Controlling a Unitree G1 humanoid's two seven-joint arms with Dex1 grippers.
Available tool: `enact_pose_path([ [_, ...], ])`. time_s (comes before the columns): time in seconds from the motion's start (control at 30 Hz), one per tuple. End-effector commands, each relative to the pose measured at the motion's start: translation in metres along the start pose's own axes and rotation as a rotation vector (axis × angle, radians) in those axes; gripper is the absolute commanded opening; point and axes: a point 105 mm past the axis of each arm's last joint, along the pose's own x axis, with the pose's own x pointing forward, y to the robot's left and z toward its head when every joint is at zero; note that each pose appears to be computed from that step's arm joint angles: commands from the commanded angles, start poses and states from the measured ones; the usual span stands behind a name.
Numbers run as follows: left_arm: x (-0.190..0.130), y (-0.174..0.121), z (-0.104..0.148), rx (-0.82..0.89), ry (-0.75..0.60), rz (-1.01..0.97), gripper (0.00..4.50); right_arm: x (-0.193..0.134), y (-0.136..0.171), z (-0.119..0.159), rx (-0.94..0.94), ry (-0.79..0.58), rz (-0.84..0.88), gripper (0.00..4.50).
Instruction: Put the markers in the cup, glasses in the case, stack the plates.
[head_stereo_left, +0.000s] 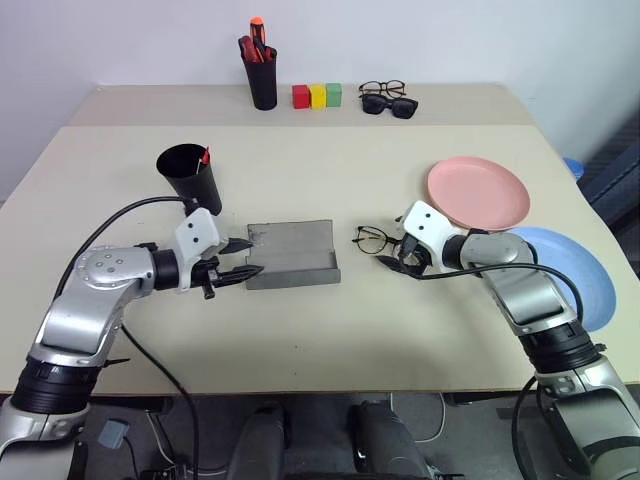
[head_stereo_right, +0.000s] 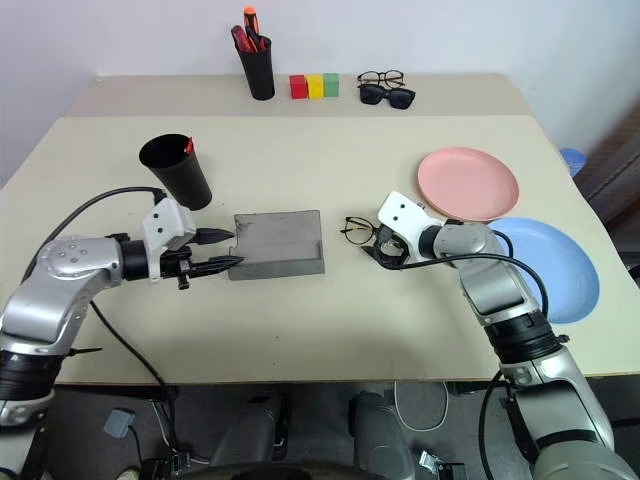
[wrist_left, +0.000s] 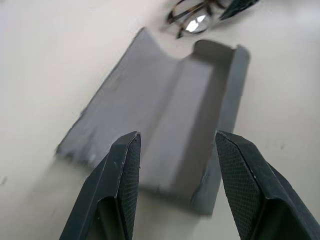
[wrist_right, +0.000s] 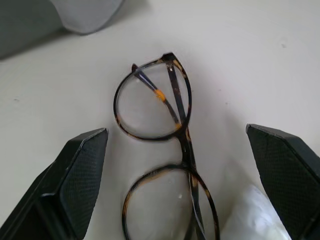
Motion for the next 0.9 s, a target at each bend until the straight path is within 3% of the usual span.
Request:
enact_pose_path([
  [0.03,-0.012,0.000,0.002,0.022,0.001,0.043,2.36,-0.002,-0.007,0.006,-0.036,-0.011,-0.012,4.50],
  [0.17,-0.016,-0.006,-0.001,0.010,0.004,0.056,2.36,-0.003,-0.007,0.002,-0.046,0.011,-0.001,4.50],
  [0.23,-0.016,-0.008,-0.003,0.002,0.003,0.065,2.42,-0.006,-0.006,0.001,-0.051,0.019,0.018,3.99],
  [0.33,-0.015,-0.009,-0.002,0.000,-0.004,0.074,2.42,-0.006,-0.006,0.000,-0.052,0.025,0.023,3.99],
  [0.43,-0.013,-0.007,0.003,0.010,-0.016,0.080,2.42,-0.006,-0.006,-0.003,-0.064,0.038,0.025,3.22],
  [0.63,-0.011,-0.006,0.007,0.018,-0.029,0.082,2.42,-0.006,-0.006,-0.004,-0.066,0.045,0.024,0.32],
  [0.67,-0.010,-0.007,0.007,0.018,-0.029,0.080,2.42,-0.006,-0.005,-0.004,-0.065,0.046,0.023,0.08],
  [0.9,-0.010,-0.007,0.004,0.019,-0.020,0.087,2.42,-0.008,-0.008,0.000,-0.094,0.037,0.001,0.08],
])
